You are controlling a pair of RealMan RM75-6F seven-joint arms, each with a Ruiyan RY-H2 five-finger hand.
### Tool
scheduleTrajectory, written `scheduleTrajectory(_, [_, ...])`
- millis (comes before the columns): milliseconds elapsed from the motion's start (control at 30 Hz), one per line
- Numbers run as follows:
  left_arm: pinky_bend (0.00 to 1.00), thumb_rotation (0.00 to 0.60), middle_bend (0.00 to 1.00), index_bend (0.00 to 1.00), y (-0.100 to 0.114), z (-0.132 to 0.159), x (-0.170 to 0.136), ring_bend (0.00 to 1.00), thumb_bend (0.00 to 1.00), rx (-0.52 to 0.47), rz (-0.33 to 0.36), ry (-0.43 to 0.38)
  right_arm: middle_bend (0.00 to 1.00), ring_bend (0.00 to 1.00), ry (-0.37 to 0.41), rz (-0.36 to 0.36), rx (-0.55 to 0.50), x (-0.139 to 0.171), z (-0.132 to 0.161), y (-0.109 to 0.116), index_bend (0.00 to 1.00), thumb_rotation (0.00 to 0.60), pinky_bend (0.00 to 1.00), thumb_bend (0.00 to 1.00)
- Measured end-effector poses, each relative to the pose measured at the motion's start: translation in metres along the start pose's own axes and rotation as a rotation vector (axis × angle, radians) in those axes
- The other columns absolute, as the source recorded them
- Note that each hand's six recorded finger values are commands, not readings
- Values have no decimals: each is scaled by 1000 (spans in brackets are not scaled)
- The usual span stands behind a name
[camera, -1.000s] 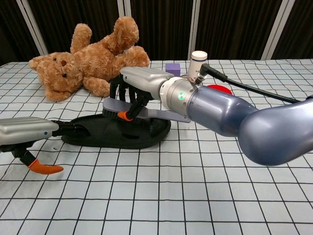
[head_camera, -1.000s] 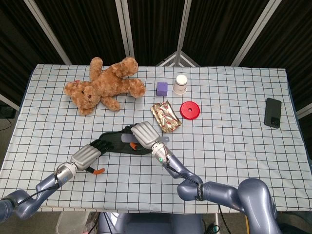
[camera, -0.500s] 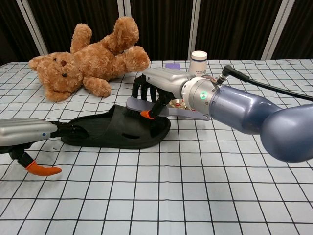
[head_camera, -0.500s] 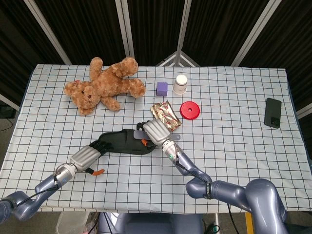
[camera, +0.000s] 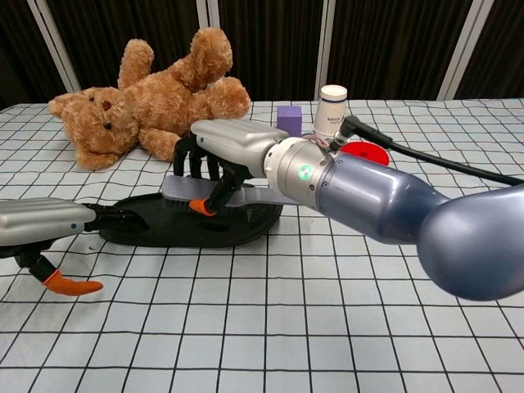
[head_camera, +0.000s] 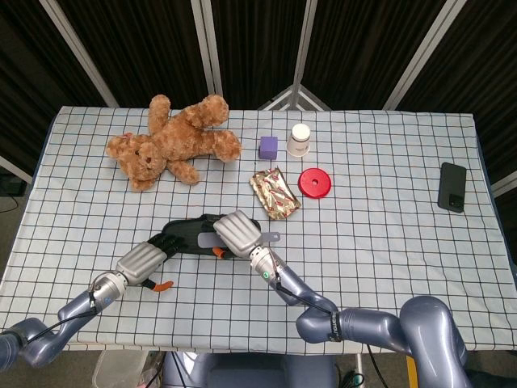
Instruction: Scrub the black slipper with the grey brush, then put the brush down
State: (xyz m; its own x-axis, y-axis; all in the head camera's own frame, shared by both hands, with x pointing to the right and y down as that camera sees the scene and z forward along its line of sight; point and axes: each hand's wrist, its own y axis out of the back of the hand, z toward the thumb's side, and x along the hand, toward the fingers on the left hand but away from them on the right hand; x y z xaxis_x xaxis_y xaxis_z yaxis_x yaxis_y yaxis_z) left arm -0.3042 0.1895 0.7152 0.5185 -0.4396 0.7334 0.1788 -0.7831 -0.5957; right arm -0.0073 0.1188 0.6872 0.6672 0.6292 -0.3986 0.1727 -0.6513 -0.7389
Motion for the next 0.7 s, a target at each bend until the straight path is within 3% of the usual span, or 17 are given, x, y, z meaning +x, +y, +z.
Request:
scheduleTrajectory(333, [66,399,20,11,1,-2,-3,32,448,0,2,5,620,538,-27,10,-7,-4,-1,-8,769,600,574,473])
scheduleTrajectory(533, [66,400,20,12,1,-3,-4,32,448,0,3,8,620,539,-88,16,0,-6,-28,-11,768,600,574,474])
scheduleTrajectory(700, [66,402,20,12,1,-3,-6,32,449,1,2,7,620,539,-129,0,25,-1,-55,1,768,600,574,473])
